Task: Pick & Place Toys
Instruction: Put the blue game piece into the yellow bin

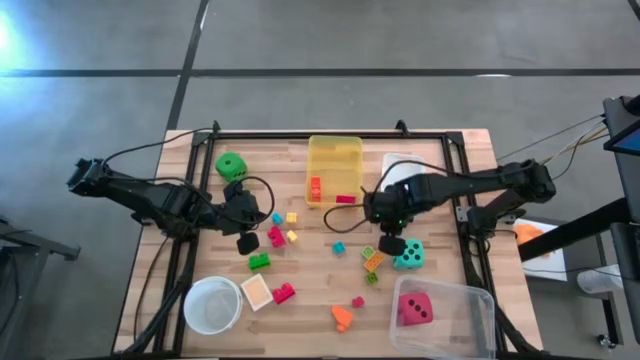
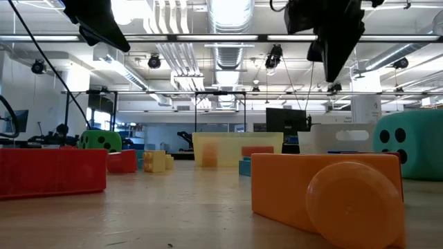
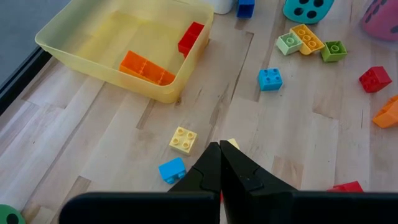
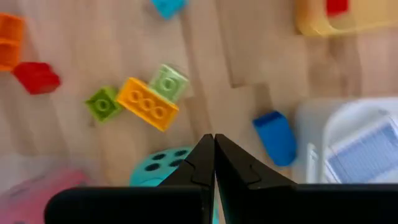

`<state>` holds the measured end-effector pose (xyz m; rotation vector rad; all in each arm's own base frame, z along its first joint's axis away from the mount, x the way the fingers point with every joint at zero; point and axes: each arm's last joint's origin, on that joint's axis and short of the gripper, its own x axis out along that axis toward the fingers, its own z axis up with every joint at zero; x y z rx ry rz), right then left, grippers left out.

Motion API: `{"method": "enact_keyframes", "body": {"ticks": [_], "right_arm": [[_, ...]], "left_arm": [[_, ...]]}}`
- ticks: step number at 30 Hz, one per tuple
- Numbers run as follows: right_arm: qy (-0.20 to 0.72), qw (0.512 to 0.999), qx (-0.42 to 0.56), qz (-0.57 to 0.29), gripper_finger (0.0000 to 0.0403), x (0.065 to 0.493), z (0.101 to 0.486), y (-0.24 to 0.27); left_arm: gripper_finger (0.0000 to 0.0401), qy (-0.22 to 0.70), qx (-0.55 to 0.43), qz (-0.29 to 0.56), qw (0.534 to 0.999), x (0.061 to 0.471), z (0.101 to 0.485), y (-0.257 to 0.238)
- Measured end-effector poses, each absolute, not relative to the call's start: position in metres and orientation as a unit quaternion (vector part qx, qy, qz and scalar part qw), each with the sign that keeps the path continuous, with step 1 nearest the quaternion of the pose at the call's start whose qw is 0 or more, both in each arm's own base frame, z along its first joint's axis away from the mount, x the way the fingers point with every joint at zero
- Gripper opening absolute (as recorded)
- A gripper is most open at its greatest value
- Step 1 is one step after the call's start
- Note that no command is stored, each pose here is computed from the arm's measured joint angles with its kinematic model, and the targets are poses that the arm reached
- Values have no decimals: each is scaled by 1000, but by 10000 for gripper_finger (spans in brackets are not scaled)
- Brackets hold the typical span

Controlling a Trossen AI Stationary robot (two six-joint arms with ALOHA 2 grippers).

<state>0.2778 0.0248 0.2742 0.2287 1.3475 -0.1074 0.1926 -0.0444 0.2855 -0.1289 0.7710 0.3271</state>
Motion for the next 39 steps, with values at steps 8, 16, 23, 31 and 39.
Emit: {"method": "enact_keyframes", "body": {"ticks": [8, 16, 23, 31, 39], "right_arm": [[554, 819, 147, -25, 9, 292, 272, 49], [544, 811, 200, -76, 9, 292, 265, 50], [548, 805, 210, -87, 45, 290, 249, 49], [504, 821, 255, -84, 165, 294, 227, 51], [504, 771, 356, -158, 245, 288, 215, 51]], "left_arm": [[0, 374, -63, 159, 912, 193, 286, -44], [0, 374, -63, 159, 912, 193, 286, -44], [0, 374, -63, 159, 912, 193, 285, -44], [0, 374, -63, 159, 912, 193, 286, -44], [0, 374, -63, 159, 912, 193, 286, -44]]}}
